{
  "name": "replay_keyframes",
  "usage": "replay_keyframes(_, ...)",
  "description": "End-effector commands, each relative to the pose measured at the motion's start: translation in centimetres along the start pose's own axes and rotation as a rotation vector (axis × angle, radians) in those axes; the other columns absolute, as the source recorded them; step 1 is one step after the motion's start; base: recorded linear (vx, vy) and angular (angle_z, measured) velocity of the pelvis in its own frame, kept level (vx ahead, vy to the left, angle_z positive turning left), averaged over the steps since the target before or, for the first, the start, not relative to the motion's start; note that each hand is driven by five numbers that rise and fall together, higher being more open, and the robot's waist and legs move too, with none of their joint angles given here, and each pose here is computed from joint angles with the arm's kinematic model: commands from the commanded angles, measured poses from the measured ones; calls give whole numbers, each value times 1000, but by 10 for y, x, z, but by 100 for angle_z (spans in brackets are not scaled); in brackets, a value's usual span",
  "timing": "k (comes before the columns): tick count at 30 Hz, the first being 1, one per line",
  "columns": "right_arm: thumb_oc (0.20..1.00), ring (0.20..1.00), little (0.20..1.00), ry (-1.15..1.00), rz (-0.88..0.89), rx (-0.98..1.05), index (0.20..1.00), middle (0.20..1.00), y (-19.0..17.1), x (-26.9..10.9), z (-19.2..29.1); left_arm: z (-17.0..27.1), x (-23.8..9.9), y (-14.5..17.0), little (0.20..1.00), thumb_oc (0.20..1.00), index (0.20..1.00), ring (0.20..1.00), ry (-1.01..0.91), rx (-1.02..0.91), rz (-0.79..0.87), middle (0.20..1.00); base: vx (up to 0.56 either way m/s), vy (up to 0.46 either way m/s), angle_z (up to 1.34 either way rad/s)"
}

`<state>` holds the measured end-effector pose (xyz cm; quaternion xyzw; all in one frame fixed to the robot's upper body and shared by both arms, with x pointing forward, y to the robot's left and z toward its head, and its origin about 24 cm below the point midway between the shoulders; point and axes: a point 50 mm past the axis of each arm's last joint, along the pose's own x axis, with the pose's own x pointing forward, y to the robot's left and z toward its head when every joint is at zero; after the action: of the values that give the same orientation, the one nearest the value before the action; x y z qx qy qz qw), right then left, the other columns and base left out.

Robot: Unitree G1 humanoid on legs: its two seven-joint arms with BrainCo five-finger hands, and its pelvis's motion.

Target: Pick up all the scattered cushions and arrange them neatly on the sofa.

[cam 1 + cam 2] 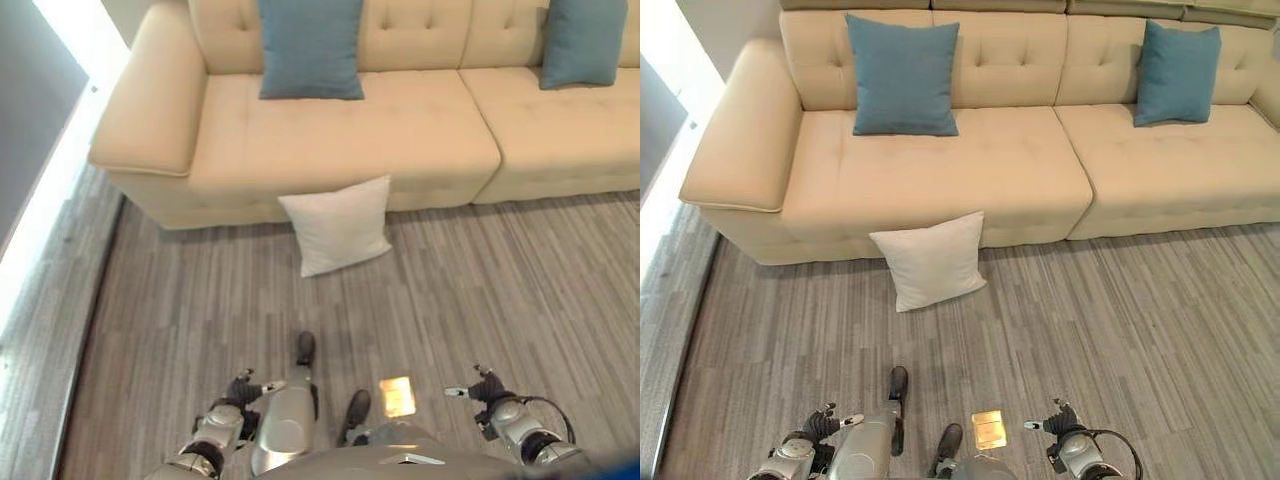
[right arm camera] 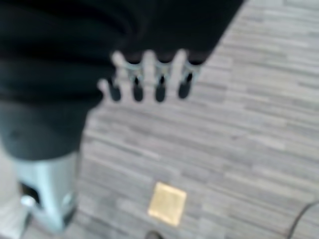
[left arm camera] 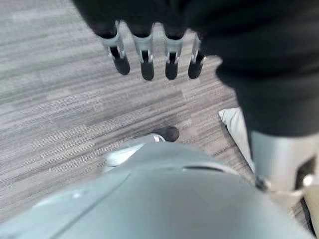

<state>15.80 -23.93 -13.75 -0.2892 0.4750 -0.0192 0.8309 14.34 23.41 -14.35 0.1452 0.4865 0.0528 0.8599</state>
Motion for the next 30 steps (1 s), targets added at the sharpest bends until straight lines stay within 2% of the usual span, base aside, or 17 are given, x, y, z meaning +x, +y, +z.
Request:
replay_keyframes(1, 1000, 1000, 1000, -21, -18, 3, 1000, 1000, -7, 1, 2, 3, 1, 11, 1000, 1000, 1000, 1000, -14, 10, 22, 1000, 204, 147, -37)
replay_keyframes(11, 1000, 1000, 1000, -111, 3, -6, 1000, 1000, -5, 2, 27, 13, 1, 24, 1000, 1000, 1000, 1000, -56, 3, 61, 1000, 203, 186, -5)
replay_keyframes(22, 1000, 1000, 1000, -95, -10, -7, 1000, 1000, -10, 1, 18, 7, 1, 11, 1000, 1000, 1000, 1000, -31, 12, 30, 1000, 215, -130, 57)
replay_keyframes(30, 1000, 1000, 1000, -81, -45, 40, 1000, 1000, -21, 2, 14, 23, 4, 7, 1000, 1000, 1000, 1000, -75, 18, 13, 1000, 66, -104, 39)
